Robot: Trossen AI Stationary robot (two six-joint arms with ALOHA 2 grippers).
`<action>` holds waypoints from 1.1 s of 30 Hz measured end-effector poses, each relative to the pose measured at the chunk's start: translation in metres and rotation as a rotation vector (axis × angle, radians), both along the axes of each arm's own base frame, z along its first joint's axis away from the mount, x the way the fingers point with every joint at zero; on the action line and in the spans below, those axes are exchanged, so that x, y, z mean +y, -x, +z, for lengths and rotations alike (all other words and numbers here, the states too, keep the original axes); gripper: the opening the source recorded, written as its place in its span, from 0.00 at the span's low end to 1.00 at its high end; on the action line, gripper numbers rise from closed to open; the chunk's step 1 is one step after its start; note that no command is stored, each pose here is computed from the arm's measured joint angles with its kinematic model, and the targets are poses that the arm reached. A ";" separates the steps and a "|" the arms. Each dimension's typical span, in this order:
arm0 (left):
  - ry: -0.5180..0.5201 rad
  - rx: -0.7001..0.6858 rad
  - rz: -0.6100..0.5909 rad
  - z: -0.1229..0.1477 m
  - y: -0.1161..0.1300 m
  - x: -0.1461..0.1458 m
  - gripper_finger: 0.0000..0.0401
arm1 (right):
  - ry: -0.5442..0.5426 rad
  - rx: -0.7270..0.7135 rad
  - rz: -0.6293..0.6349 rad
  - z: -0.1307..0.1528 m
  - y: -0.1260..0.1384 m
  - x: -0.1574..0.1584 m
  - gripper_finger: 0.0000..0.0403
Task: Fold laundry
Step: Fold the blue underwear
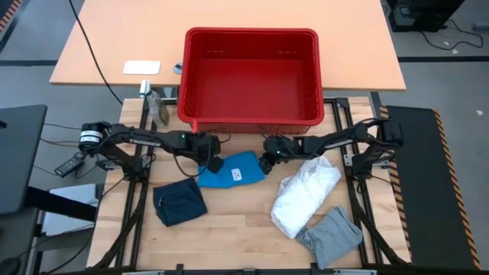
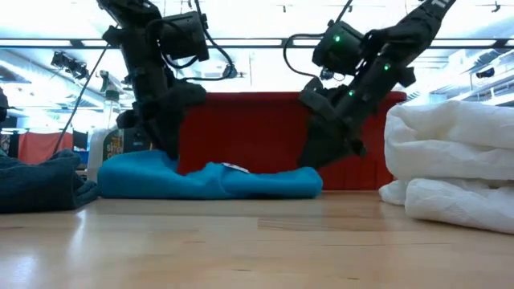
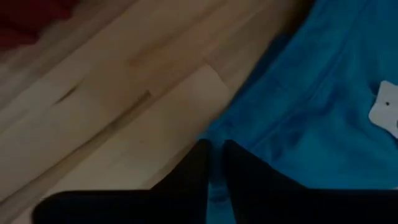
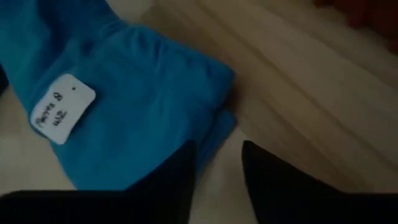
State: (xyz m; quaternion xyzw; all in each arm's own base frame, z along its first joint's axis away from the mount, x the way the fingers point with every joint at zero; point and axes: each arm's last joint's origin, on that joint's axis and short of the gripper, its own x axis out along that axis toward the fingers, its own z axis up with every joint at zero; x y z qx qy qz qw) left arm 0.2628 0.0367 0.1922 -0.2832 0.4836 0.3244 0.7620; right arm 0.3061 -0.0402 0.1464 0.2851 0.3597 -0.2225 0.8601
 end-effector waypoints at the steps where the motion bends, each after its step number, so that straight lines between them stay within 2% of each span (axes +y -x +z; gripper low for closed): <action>1: 0.014 0.001 0.002 0.000 0.000 0.002 0.15 | -0.005 -0.004 -0.022 0.003 0.001 0.000 0.38; 6: 0.082 -0.017 -0.038 0.005 0.003 0.003 0.25 | -0.062 -0.081 -0.137 0.023 0.007 0.000 0.51; 10: 0.105 -0.026 -0.066 0.012 0.009 0.001 0.30 | -0.215 -0.149 -0.189 0.027 0.003 0.013 0.55; 15: 0.092 -0.005 -0.104 0.017 0.016 0.002 0.31 | -0.287 -0.086 -0.254 -0.003 -0.005 0.029 0.56; 18: 0.099 0.017 -0.103 0.019 0.021 0.001 0.31 | -0.309 -0.107 -0.280 -0.016 -0.013 0.030 0.56; 21: 0.135 0.001 -0.141 0.022 0.022 -0.001 0.31 | -0.336 -0.131 -0.313 -0.033 -0.021 0.030 0.56; 24: 0.217 -0.048 -0.217 0.023 0.018 -0.005 0.31 | -0.379 -0.180 -0.315 -0.046 -0.030 0.030 0.56; 28: 0.223 -0.007 -0.282 0.011 0.014 -0.014 0.31 | -0.402 -0.201 -0.333 -0.060 -0.036 0.030 0.55; 33: 0.248 0.089 -0.260 -0.036 0.022 -0.019 0.31 | -0.407 -0.188 -0.342 -0.063 -0.037 0.030 0.43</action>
